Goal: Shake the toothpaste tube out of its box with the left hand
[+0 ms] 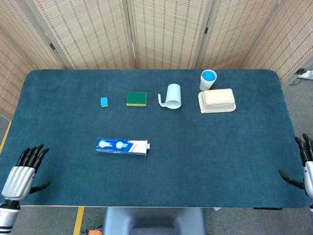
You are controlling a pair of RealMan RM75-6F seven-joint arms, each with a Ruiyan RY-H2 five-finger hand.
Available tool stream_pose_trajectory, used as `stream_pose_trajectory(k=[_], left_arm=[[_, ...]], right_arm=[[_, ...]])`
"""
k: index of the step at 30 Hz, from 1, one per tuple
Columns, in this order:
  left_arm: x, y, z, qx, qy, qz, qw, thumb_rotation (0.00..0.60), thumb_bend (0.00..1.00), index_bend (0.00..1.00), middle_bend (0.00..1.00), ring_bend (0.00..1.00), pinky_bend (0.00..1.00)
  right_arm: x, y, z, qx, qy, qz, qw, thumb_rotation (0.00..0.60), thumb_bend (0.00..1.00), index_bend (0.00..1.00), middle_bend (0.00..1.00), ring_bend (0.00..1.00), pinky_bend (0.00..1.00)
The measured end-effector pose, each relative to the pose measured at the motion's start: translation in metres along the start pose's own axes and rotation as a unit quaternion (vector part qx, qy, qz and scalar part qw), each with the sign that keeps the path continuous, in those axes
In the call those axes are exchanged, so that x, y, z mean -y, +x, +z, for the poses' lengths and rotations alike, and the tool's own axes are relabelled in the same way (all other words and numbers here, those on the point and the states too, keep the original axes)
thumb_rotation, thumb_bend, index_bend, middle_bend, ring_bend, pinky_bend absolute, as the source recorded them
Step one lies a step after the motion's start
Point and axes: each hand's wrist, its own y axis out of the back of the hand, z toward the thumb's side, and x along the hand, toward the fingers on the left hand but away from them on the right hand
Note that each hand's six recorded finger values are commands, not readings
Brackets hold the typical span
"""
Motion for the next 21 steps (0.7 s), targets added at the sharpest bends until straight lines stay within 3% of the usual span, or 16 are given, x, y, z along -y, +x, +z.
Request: stream_pose_trajectory(k=[21], left_arm=[[0.0043,0.0023,0.0017,0.001,-0.003,-0.014,0.9999,0.600,0.17,0.00,0.00,0.08,0.13]], right_arm=[[0.0052,-0.0018,0.0064,-0.012,0.010,0.008,0.9998,0.600,0.22,0.00,0.00,0.00,0.00]])
